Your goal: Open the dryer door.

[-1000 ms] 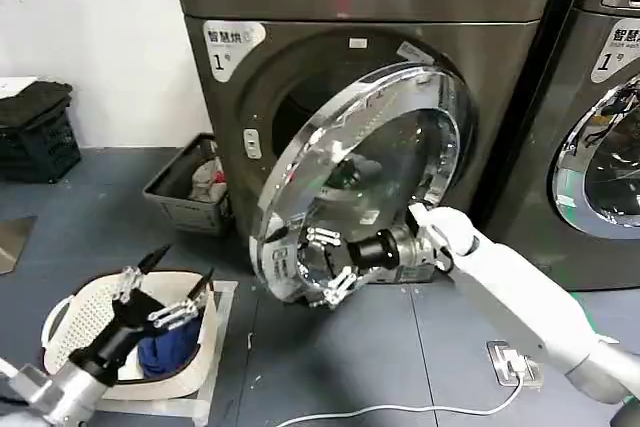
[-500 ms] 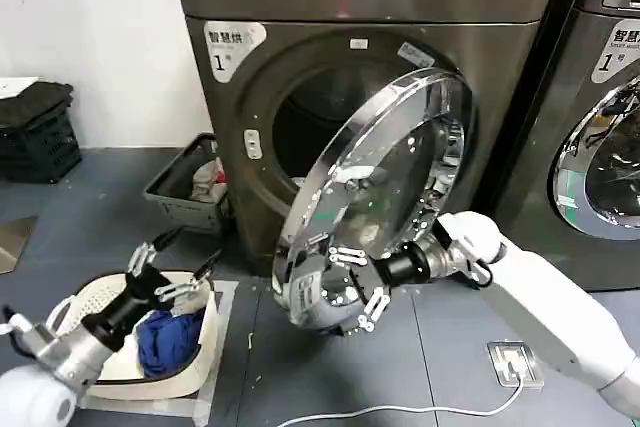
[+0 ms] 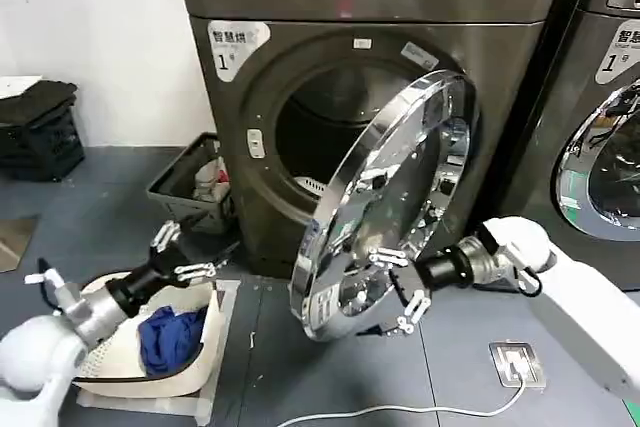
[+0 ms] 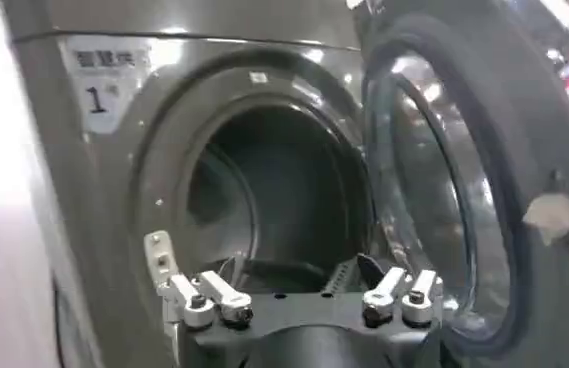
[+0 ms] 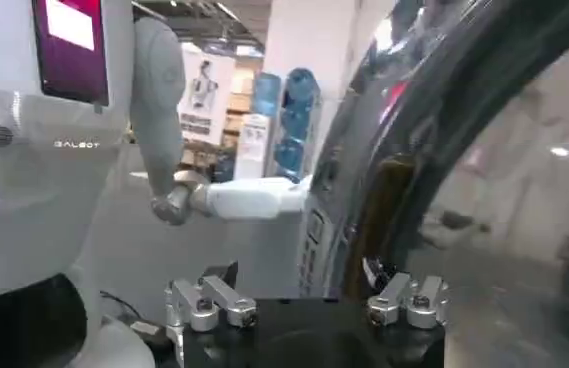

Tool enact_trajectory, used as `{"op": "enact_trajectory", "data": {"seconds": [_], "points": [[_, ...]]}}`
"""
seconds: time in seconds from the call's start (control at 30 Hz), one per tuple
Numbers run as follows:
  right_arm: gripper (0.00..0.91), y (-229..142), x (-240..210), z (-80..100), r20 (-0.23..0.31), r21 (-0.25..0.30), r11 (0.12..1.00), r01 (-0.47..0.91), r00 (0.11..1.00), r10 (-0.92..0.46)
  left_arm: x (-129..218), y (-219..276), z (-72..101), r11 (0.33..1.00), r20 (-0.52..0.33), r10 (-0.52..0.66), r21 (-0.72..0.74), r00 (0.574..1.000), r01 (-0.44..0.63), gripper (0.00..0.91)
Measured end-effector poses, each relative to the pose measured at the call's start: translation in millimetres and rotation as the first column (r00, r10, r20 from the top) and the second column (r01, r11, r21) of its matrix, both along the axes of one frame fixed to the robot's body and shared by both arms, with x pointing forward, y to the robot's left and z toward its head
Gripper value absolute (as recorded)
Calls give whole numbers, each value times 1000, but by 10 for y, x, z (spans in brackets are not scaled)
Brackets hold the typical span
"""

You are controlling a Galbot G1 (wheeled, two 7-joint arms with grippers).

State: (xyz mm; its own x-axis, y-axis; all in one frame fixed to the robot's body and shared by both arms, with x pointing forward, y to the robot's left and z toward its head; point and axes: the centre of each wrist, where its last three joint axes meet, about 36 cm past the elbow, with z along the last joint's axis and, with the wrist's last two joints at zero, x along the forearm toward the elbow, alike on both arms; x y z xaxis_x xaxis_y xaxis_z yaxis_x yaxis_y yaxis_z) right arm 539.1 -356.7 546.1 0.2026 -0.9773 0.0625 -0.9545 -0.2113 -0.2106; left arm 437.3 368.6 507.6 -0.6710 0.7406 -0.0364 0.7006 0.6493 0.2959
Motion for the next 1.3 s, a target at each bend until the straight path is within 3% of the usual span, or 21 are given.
{"op": "enact_trajectory", "data": {"seconds": [0.37, 0.77, 1.0, 1.3], "points": [[907, -667, -523, -17, 8, 15, 987, 161, 987, -161, 447, -462, -112, 988, -2, -146, 41, 989, 146, 907], [907, -1304, -1379, -96, 45, 116, 881, 459, 883, -467, 727, -1020, -112, 963, 21, -268, 31, 963, 267, 907], [907, -1566, -1974, -147, 88, 155, 732, 663, 729, -679, 812, -1341, -107, 948, 33, -319, 12, 947, 318, 907], [907, -1786, -2721, -173, 159, 253, 429, 867, 401, -902, 927, -1723, -161, 922, 41, -387, -1, 921, 388, 907]]}}
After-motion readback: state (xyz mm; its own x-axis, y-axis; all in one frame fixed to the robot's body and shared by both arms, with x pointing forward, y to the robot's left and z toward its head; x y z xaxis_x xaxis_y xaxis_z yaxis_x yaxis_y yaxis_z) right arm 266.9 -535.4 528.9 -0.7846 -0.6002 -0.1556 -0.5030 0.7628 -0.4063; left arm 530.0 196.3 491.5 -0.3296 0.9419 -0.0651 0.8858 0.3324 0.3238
